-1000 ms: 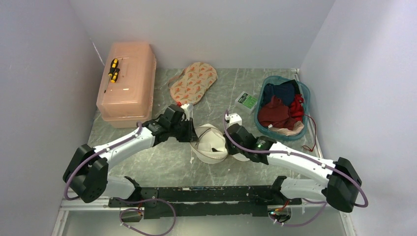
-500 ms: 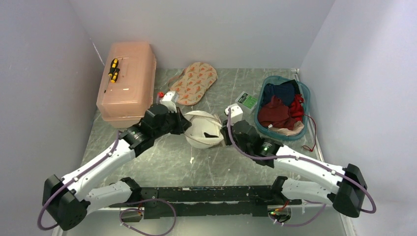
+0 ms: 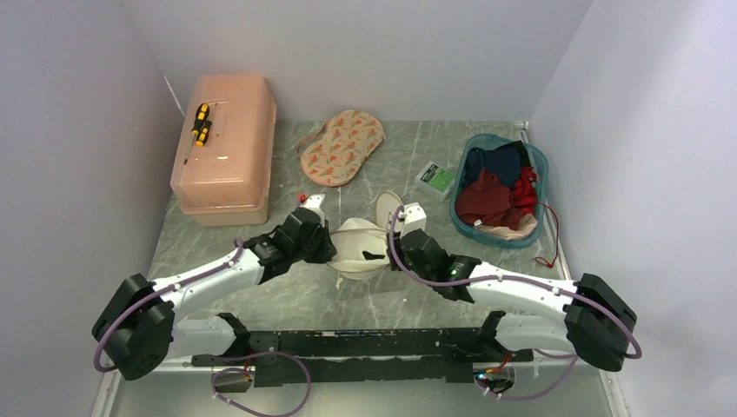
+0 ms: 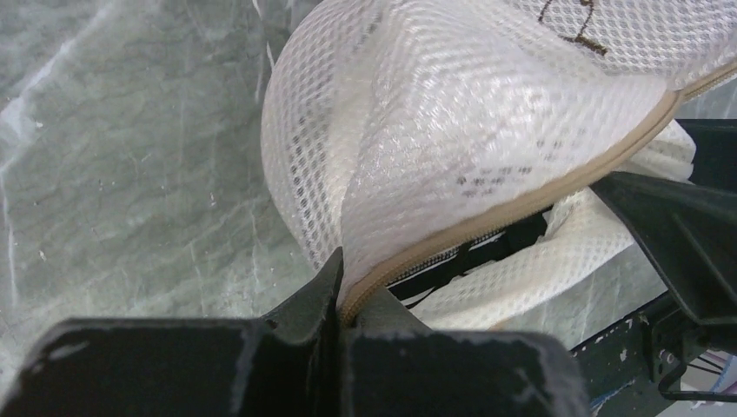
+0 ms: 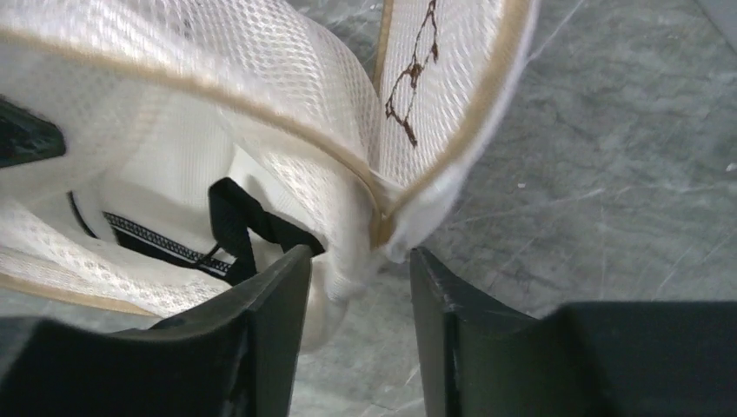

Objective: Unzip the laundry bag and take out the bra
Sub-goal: Adjust the laundry bag at the center of the board.

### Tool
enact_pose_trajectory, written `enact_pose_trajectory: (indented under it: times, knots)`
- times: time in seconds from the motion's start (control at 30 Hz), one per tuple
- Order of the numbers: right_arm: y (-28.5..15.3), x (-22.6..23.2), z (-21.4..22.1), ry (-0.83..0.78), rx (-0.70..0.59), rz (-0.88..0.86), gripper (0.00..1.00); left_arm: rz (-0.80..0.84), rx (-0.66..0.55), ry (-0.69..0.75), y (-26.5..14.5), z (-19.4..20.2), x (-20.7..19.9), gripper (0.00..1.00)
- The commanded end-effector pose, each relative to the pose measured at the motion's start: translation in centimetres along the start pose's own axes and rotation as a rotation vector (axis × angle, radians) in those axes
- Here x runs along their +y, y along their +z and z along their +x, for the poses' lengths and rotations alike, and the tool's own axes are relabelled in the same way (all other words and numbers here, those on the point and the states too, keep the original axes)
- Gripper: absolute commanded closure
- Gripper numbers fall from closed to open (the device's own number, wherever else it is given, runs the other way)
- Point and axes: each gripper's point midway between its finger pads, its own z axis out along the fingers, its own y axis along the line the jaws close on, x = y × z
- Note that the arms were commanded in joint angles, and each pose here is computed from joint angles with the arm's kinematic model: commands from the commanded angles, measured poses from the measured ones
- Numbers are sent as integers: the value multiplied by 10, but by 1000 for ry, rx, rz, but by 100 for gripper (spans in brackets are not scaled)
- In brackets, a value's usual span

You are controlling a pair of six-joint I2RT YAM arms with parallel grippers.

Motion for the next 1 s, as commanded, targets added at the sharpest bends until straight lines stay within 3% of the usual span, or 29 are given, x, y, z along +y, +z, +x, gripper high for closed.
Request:
enact_pose_trajectory:
  times: [0.0, 0.17, 0.33, 0.47, 0.7, 0.97]
  knots:
    - [-19, -2, -15, 58, -47, 1, 43, 7, -54, 1, 2, -21, -15, 97]
    - [-54, 10, -49, 37, -166, -93, 41, -20, -21, -11, 2, -23, -20, 97]
    - [-75, 70, -71, -18, -176, -402, 46, -54, 4, -35, 8, -31, -25, 97]
    - [-48, 86, -61, 22, -95, -416, 47, -69, 28, -55, 16, -30, -27, 97]
    - [3, 50, -53, 263, -78, -352, 47, -93, 50, -61, 25, -20, -19, 97]
    - [43, 47, -37, 263, 8, -321, 41, -110, 81, -70, 34, -12, -16, 97]
